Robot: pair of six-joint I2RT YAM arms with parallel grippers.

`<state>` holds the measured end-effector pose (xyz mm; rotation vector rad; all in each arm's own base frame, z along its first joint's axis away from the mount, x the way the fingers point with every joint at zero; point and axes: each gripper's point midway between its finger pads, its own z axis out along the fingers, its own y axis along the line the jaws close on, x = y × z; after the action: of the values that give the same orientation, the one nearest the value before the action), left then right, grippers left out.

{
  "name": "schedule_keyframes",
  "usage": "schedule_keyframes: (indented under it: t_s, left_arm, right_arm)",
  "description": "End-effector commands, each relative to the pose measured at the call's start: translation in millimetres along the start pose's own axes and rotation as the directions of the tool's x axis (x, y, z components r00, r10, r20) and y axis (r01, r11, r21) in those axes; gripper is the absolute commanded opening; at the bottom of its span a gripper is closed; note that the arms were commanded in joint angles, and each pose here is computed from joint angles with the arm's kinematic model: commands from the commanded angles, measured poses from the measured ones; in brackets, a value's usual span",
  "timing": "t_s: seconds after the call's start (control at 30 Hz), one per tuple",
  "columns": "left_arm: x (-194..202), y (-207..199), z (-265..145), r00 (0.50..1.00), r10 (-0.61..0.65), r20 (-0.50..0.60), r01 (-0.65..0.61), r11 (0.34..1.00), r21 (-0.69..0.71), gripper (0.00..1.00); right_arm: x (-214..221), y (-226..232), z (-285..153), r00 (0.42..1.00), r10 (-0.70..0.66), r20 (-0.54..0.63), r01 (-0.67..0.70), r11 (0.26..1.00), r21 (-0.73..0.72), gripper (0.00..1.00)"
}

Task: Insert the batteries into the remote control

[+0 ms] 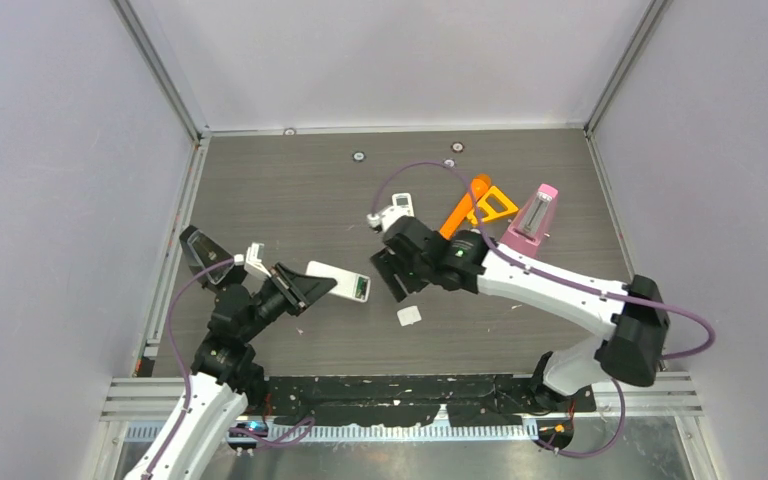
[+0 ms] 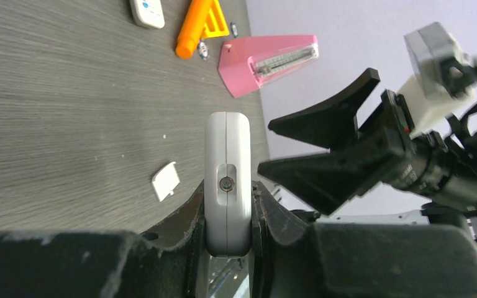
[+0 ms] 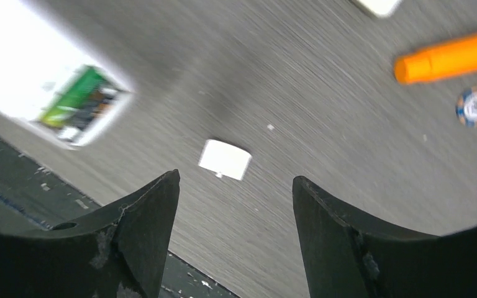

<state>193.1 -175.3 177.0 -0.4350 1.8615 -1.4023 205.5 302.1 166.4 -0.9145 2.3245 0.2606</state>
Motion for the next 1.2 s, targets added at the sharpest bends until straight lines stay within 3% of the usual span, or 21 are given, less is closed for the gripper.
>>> schedule_keyframes:
  t_s: [0.0, 0.17, 0.23, 0.3, 0.37, 0.43, 0.57, 0.77, 0.93, 1.17]
  left_arm:
    - [1.7, 2.1, -2.0, 0.996, 0.092, -0.006, -0.092, 0.996, 0.004, 0.0]
    - [2.2, 7.6, -2.0, 0.994, 0.111, 0.003, -0.111, 0.994, 0.001, 0.0]
    - [1.1, 9.8, -2.3, 0.993, 0.118, 0.011, -0.118, 0.993, -0.007, 0.0]
    - [-1.4, 10.3, -3.0, 0.991, 0.133, 0.024, -0.132, 0.991, -0.015, 0.0]
    - [-3.8, 12.4, -3.7, 0.989, 0.144, 0.037, -0.143, 0.989, -0.03, 0.0]
    - [-6.2, 13.2, -4.3, 0.987, 0.151, 0.048, -0.149, 0.988, -0.041, 0.0]
    - [-9.1, 11.5, -4.8, 0.985, 0.164, 0.061, -0.162, 0.986, -0.043, 0.0]
    - [-11.7, 11.4, -5.5, 0.981, 0.183, 0.068, -0.18, 0.982, -0.055, 0.0]
    - [-13.7, 10.9, -4.6, 0.98, 0.185, 0.078, -0.181, 0.982, -0.054, 0.0]
    - [-14.6, 12.3, -4.1, 0.98, 0.183, 0.081, -0.178, 0.982, -0.061, 0.0]
  right_arm:
    - [16.8, -27.7, 11.6, 0.976, 0.204, 0.07, -0.209, 0.976, 0.068, 0.72]
    - [47.7, -51.0, 41.9, 0.945, 0.325, 0.017, -0.323, 0.929, 0.18, 0.7]
    - [48.9, -51.5, 48.7, 0.896, 0.444, 0.027, -0.44, 0.876, 0.196, 0.68]
    - [46.8, -45.8, 53.3, 0.814, 0.579, 0.047, -0.576, 0.795, 0.192, 0.65]
    - [43.5, -37.1, 58.4, 0.676, 0.734, 0.067, -0.731, 0.657, 0.182, 0.59]
    - [44.4, -35.2, 61.7, 0.581, 0.81, 0.073, -0.803, 0.557, 0.214, 0.52]
    - [58.3, -33.0, 70.3, 0.445, 0.893, 0.072, -0.858, 0.402, 0.32, 0.46]
    - [98.6, -16.4, 77.5, 0.296, 0.955, -0.013, -0.817, 0.26, 0.515, 0.31]
    - [113.4, -11.0, 83.7, 0.223, 0.975, -0.007, -0.812, 0.19, 0.552, 0.31]
    - [106.5, -8.9, 90.6, 0.18, 0.984, 0.018, -0.835, 0.143, 0.531, 0.32]
